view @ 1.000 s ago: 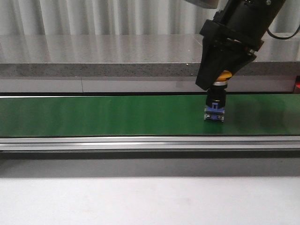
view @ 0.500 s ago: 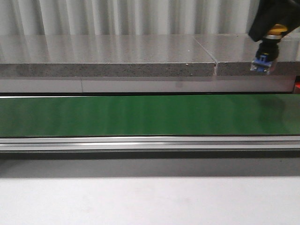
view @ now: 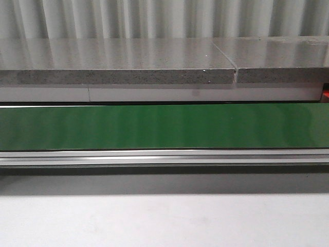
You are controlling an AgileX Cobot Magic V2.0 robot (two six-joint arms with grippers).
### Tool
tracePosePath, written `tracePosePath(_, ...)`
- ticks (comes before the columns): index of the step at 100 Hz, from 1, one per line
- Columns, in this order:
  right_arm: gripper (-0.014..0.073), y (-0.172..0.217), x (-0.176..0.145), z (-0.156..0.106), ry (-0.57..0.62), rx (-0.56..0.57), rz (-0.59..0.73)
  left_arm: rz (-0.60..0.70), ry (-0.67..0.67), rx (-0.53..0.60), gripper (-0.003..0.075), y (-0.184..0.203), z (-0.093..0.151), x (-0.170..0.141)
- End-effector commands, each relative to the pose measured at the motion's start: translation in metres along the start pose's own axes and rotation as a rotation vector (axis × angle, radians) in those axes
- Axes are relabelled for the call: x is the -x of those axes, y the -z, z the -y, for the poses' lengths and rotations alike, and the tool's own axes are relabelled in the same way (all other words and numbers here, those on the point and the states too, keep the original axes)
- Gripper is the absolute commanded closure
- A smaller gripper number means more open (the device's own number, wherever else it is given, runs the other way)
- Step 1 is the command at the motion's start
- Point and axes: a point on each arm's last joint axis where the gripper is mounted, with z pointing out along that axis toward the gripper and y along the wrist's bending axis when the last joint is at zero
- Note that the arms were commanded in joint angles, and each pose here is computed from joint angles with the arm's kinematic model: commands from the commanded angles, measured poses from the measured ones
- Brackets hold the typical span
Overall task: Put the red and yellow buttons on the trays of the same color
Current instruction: 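Lower the yellow button into the yellow tray and release it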
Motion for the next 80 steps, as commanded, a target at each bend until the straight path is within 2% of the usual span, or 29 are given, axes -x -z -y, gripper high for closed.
tracePosePath(1,0.0449,0.027,0.008,0.010,-0.040,-0.050,0.113,0.091,0.006,-0.003,0.0741,0.004,0.001,0.013)
tracePosePath(12,0.0449,0.034,0.007,0.033,-0.101,-0.123,0.135,0.091,0.006,-0.003,0.0741,0.004,0.001,0.013)
tracePosePath(42,0.0449,0.045,-0.001,0.085,-0.238,-0.238,0.214,0.091,0.006,-0.003,0.0741,0.004,0.001,0.013)
tracePosePath(61,0.0449,0.042,-0.021,0.121,-0.364,-0.312,0.237,0.091,0.006,-0.003,0.0741,0.004,0.001,0.013)
tracePosePath(80,0.0449,0.033,-0.043,0.142,-0.434,-0.361,0.239,0.091,0.006,-0.003,0.0741,0.004,0.001,0.013)
